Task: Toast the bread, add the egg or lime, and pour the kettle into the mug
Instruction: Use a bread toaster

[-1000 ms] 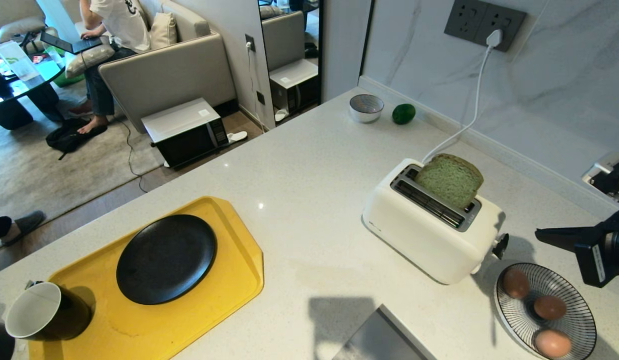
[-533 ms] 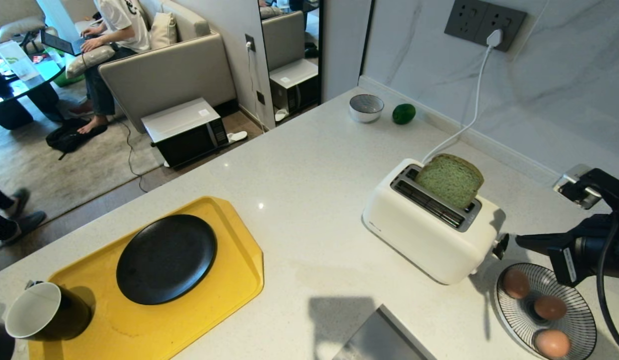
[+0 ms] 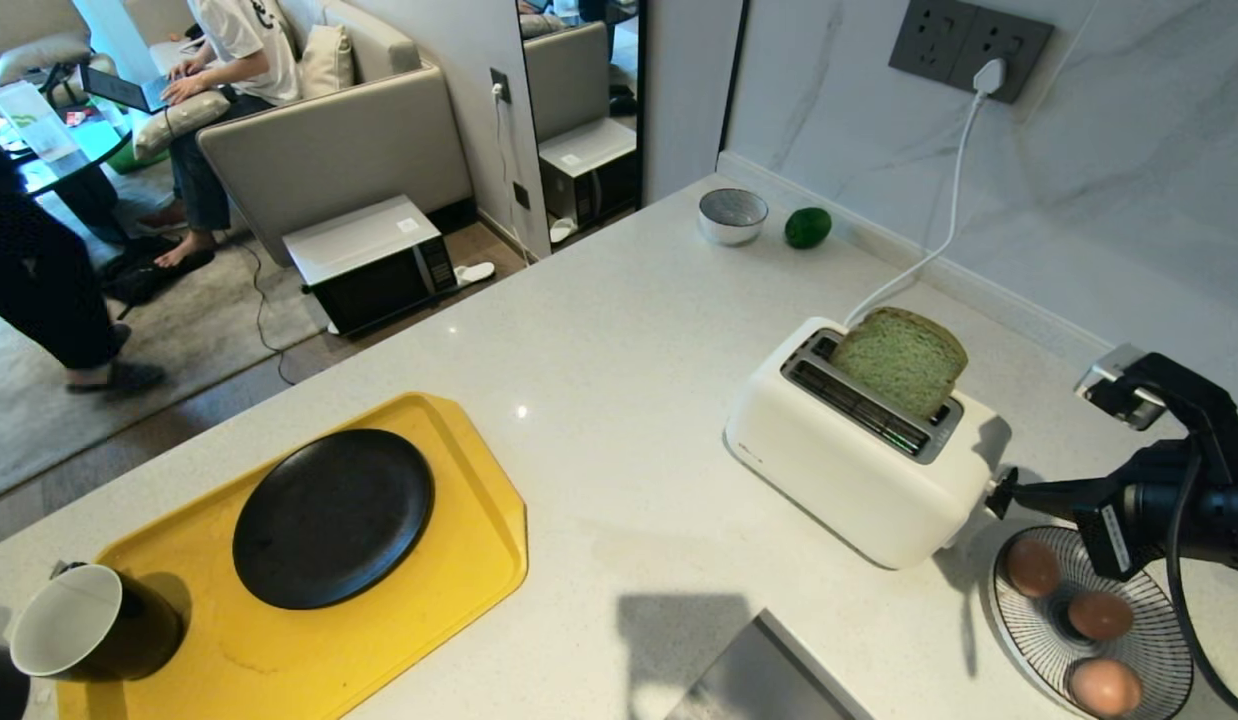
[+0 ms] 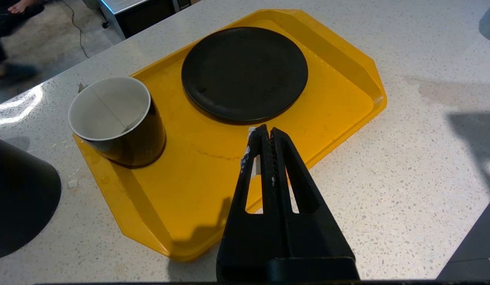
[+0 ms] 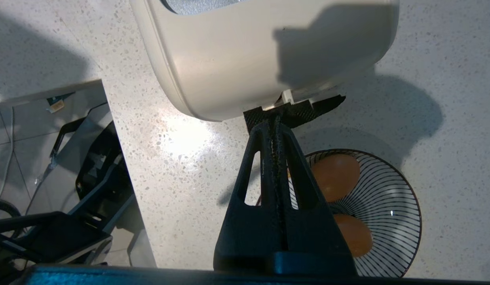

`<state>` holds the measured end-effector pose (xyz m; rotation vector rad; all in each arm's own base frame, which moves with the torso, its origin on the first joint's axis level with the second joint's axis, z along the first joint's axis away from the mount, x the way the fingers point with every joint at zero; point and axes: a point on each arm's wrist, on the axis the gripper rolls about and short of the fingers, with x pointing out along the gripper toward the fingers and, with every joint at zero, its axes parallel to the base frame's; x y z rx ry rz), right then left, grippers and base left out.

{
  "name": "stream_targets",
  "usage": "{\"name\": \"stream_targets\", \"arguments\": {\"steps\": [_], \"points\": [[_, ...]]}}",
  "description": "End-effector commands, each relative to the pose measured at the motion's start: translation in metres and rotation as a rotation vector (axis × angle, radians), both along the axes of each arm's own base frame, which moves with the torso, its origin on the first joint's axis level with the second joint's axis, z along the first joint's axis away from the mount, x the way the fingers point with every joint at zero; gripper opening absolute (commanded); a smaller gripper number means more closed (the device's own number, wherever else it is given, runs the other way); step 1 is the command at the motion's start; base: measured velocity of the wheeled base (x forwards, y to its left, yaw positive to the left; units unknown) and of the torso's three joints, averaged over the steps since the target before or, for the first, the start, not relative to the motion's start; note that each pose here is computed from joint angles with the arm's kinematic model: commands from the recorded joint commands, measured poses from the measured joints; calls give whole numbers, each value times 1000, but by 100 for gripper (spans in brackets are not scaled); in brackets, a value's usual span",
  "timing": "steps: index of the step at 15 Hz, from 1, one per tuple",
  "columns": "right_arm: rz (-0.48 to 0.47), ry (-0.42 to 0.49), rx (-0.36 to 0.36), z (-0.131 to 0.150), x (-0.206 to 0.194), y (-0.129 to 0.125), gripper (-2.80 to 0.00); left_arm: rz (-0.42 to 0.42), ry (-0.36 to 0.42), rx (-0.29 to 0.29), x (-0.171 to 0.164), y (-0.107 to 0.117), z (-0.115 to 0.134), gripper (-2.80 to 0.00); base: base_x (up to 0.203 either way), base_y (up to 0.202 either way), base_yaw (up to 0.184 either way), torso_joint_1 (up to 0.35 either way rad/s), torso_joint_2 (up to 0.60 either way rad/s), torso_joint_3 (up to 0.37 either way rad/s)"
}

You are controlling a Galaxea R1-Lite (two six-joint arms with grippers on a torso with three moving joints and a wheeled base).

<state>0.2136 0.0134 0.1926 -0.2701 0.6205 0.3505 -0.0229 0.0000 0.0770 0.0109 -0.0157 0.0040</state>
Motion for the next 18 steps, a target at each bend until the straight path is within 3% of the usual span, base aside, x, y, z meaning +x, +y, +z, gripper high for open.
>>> {"name": "stream_targets", "arguments": {"steps": [1, 18], "points": [[6, 28, -3, -6, 4, 1, -280, 1, 0, 0, 0, 0, 0, -280, 0, 0, 0, 0, 0, 0], [18, 97, -17, -23, 24, 2, -280, 1, 0, 0, 0, 0, 0, -280, 0, 0, 0, 0, 0, 0]]}}
